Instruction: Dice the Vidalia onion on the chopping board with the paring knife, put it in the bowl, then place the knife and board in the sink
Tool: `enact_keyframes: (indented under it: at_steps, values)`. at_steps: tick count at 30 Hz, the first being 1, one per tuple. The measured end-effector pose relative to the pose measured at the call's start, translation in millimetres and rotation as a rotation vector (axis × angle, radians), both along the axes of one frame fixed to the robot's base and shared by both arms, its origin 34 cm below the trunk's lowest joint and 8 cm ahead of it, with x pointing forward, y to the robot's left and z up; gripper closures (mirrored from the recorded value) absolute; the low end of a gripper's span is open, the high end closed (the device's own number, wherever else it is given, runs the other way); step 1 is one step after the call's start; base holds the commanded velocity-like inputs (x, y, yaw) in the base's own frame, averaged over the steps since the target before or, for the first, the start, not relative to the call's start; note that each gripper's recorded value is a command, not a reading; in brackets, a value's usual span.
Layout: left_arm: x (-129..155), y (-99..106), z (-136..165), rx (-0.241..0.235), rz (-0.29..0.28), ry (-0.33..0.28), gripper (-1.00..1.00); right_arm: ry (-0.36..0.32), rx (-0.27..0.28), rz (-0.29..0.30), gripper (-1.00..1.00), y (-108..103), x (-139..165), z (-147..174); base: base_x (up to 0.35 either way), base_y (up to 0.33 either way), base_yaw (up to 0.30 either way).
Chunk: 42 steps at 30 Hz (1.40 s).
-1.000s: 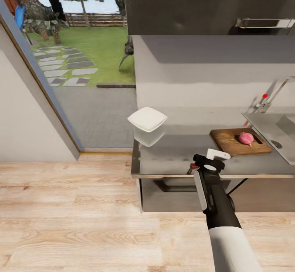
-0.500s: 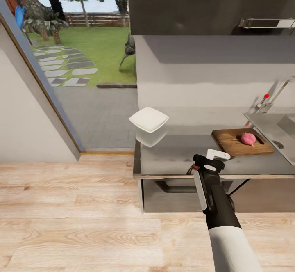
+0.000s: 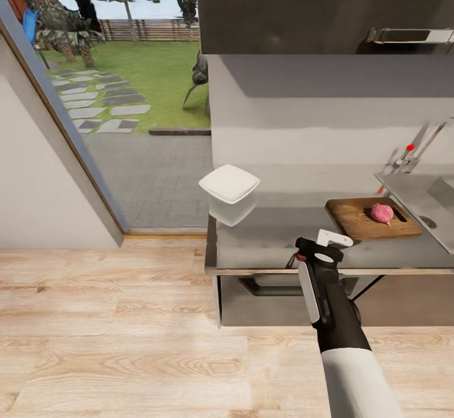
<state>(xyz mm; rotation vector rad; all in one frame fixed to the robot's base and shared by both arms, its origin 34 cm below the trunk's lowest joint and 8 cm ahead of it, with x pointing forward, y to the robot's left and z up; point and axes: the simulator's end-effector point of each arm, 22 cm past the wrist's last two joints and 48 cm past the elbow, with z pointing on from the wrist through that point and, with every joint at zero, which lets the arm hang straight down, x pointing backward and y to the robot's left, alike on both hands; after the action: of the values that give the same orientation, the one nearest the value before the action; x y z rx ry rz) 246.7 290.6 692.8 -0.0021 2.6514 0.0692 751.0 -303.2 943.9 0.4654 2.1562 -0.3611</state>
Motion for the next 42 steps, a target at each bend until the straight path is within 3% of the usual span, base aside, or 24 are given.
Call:
enact_keyframes:
  at_steps: [17,23,42]
  values:
    - [-4,0,-2,0.001,0.000,0.010,-1.00,-0.001,0.004,0.000,-1.00,0,0,0,0.000,0.000,0.000]
    - [-9,-2,-5,0.000,-0.004,0.023,-1.00,0.032,0.019,-0.005,-1.00,0,-5,-15,0.000,0.000,0.000]
    - [-16,-1,-7,0.001,-0.004,0.037,-1.00,0.021,0.015,-0.014,-1.00,-3,-4,-9,0.000,0.000,0.000]
